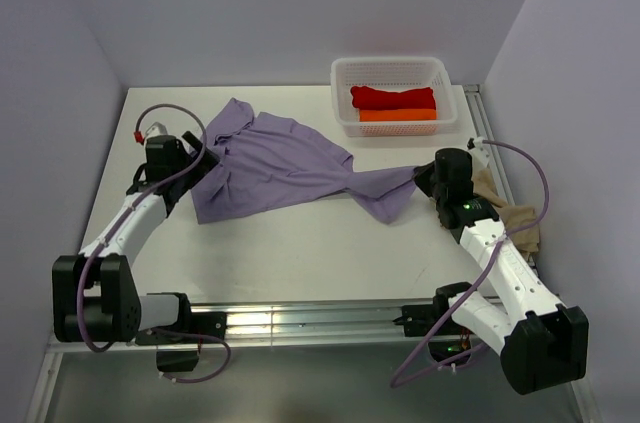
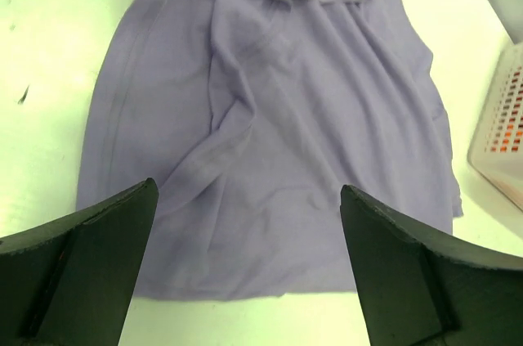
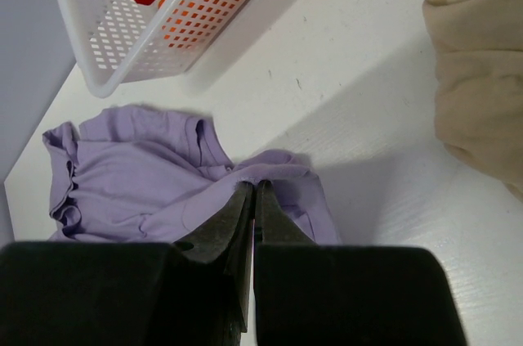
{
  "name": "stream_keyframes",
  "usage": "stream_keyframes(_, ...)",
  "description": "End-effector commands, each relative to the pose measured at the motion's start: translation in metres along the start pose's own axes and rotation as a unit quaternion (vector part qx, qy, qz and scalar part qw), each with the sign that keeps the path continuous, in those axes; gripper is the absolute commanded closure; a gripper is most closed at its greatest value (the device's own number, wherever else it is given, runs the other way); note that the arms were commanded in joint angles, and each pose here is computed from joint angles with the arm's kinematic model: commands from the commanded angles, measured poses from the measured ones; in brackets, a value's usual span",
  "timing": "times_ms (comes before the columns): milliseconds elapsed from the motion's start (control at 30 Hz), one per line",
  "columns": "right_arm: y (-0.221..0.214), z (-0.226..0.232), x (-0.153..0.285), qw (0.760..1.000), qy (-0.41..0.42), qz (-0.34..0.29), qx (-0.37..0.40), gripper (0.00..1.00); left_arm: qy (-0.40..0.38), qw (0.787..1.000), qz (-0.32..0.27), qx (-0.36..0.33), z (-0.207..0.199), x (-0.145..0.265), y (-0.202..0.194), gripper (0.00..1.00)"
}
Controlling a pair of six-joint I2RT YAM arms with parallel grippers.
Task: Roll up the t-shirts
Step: Flatten the tshirt
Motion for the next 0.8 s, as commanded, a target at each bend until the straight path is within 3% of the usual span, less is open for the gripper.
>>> stream_keyframes(0, 0.012, 0.012, 0.004, 0.999, 0.03, -0.025, 0.005, 1.0, -0.053, 0.999, -0.007, 0.01, -0.001, 0.009, -0.003, 0.0)
stream_keyframes(167, 0.012, 0.014, 0.005, 0.999, 0.038, -0.02, 0.008, 1.0, -0.018, 0.998, -0.016, 0.056, 0.023, 0.013, 0.002, 0.03)
stream_keyframes(267, 0.012, 0.014, 0.005, 0.999, 0.042, -0.02, 0.011, 1.0, 0.022, 0.998, 0.006, 0.061, 0.034, 0.014, -0.006, 0.22)
stream_keyframes(367, 0.01, 0.013, 0.004, 0.999, 0.046, -0.018, 0.011, 1.0, 0.017, 0.997, 0.041, 0.069, 0.036, 0.011, -0.02, 0.33)
stream_keyframes(767, 0.01, 0.01, 0.006, 0.998, 0.063, -0.03, 0.01, 1.0, 0.053, 0.993, 0.061, 0.092, 0.057, 0.017, -0.055, 0.42)
Point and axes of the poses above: each gripper's point midway between its finger pads, its own x axis back along the fingers, its own z axis along the line the jaws close on, y = z × x, the point moved 6 cm from there along x, back along the fingers, and after that the axes turned 10 degrees about -x, right-handed, at the moved point
